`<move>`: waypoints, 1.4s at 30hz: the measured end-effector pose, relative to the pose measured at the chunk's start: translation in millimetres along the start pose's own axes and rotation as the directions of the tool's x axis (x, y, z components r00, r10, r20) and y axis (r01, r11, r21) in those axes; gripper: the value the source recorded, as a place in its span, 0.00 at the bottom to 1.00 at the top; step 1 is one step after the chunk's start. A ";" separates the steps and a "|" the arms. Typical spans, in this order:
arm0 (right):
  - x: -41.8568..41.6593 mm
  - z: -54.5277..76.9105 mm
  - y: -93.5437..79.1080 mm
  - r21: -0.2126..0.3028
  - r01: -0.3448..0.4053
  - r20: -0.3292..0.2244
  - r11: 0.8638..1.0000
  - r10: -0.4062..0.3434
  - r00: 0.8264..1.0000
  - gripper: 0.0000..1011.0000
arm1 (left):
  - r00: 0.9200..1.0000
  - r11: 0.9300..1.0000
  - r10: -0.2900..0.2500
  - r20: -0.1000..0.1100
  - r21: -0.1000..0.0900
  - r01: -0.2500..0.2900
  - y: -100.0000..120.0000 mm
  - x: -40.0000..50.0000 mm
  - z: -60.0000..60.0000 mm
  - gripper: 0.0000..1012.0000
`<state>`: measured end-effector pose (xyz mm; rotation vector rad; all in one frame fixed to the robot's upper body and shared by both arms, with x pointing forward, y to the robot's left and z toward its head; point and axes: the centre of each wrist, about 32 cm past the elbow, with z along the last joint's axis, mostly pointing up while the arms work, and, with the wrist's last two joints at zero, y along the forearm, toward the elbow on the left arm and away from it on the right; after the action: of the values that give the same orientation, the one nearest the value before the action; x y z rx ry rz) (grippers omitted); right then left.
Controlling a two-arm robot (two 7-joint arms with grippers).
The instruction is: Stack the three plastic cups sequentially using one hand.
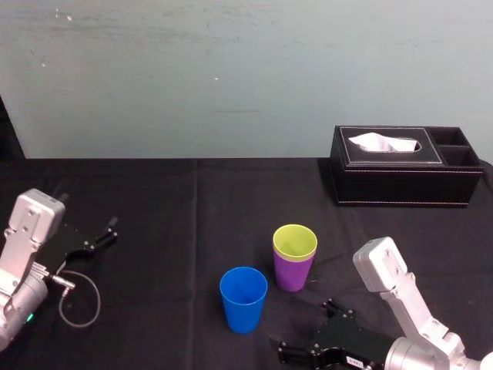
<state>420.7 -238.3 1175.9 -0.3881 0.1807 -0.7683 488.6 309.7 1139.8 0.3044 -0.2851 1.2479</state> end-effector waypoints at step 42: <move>-0.8 -1.5 12.5 0.017 -0.033 0.013 0.999 0.033 0.999 0.99 | 1.000 1.000 0.000 0.000 0.000 0.000 0.0 0.0 0.0 0.99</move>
<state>427.7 -230.0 1169.4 -0.3731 0.1681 -0.7347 488.6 309.7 1139.8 0.3044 -0.2851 1.2479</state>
